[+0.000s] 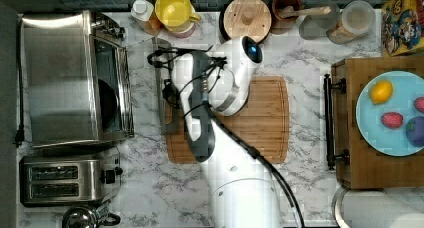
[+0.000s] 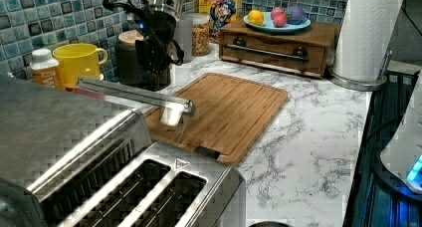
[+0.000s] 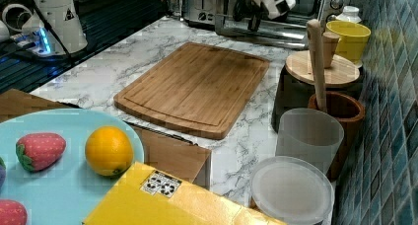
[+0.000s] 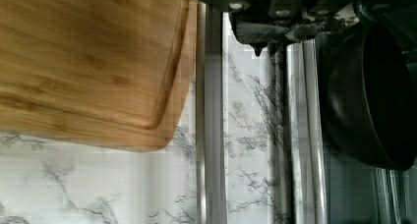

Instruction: Close the oven.

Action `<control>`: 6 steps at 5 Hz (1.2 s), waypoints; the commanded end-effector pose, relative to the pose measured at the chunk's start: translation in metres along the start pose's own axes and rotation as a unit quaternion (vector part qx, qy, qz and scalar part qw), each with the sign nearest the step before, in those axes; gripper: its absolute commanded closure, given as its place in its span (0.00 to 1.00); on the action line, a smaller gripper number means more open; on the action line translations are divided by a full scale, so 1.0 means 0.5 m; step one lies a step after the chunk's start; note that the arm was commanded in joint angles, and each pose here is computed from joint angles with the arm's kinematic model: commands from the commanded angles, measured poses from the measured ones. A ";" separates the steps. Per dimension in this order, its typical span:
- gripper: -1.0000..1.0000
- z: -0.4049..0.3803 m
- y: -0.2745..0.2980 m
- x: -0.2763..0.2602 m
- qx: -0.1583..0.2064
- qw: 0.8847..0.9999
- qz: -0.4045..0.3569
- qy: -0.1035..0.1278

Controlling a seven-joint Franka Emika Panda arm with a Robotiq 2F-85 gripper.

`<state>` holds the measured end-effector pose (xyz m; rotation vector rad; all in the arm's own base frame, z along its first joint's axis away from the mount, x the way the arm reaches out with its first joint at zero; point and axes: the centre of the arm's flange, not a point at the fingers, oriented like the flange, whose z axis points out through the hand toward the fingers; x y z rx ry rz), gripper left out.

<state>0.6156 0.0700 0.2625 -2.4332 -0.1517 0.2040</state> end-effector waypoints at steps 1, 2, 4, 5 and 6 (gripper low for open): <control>1.00 0.110 -0.581 -0.038 -0.117 0.981 -0.153 0.021; 1.00 0.115 -0.645 -0.046 -0.182 0.971 -0.152 0.032; 1.00 0.119 -0.755 -0.081 -0.323 0.929 -0.124 0.131; 1.00 0.093 -0.778 -0.053 -0.374 0.909 -0.076 0.168; 1.00 0.064 -0.804 -0.023 -0.402 0.897 -0.039 0.182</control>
